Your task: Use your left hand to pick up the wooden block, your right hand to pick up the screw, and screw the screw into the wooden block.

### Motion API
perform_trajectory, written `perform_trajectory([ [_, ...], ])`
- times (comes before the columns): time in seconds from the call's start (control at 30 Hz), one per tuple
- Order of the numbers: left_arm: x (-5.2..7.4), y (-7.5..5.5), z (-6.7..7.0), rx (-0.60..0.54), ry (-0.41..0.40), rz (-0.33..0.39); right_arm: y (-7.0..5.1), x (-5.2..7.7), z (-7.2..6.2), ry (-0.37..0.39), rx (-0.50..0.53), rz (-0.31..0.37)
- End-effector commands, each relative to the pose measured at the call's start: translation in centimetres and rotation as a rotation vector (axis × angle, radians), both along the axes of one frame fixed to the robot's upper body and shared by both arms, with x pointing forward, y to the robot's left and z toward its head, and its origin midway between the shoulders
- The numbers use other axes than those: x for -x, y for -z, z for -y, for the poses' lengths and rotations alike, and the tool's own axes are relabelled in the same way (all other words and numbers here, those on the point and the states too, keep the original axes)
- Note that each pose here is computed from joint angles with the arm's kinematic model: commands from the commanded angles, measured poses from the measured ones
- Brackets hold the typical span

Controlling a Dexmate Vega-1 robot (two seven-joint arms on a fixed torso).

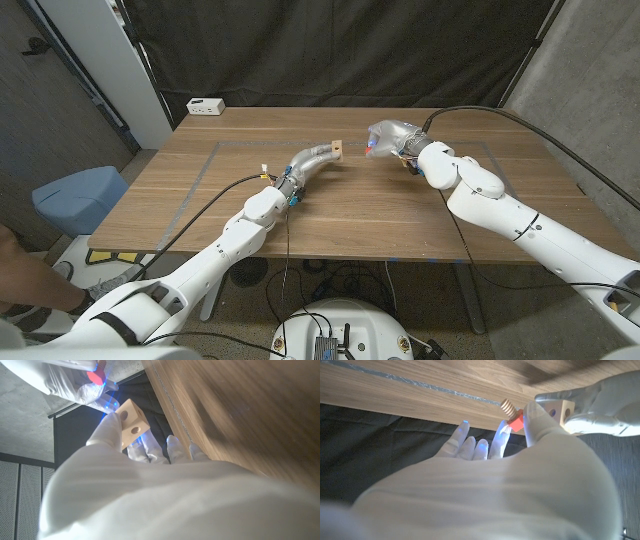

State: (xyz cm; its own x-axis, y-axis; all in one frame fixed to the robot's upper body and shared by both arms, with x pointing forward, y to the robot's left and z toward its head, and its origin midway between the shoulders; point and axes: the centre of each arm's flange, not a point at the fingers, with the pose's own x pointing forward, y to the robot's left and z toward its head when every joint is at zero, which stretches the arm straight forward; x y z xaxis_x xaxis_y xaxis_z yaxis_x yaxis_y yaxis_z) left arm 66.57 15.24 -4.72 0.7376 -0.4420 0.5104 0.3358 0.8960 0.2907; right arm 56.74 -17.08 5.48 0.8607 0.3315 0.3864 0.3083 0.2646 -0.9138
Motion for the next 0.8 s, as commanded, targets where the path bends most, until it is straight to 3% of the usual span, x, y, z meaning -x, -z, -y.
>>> perform_trajectory([
  [0.03, -0.2, -0.5, 1.3, -0.017, 0.027, 0.017, -0.6, 1.1, 0.6, -0.042, -0.154, 0.034],
  [0.8, -0.2, -0.3, 3.1, -0.054, 0.066, 0.016, -0.9, 1.8, 1.5, -0.108, -0.462, 0.068],
])
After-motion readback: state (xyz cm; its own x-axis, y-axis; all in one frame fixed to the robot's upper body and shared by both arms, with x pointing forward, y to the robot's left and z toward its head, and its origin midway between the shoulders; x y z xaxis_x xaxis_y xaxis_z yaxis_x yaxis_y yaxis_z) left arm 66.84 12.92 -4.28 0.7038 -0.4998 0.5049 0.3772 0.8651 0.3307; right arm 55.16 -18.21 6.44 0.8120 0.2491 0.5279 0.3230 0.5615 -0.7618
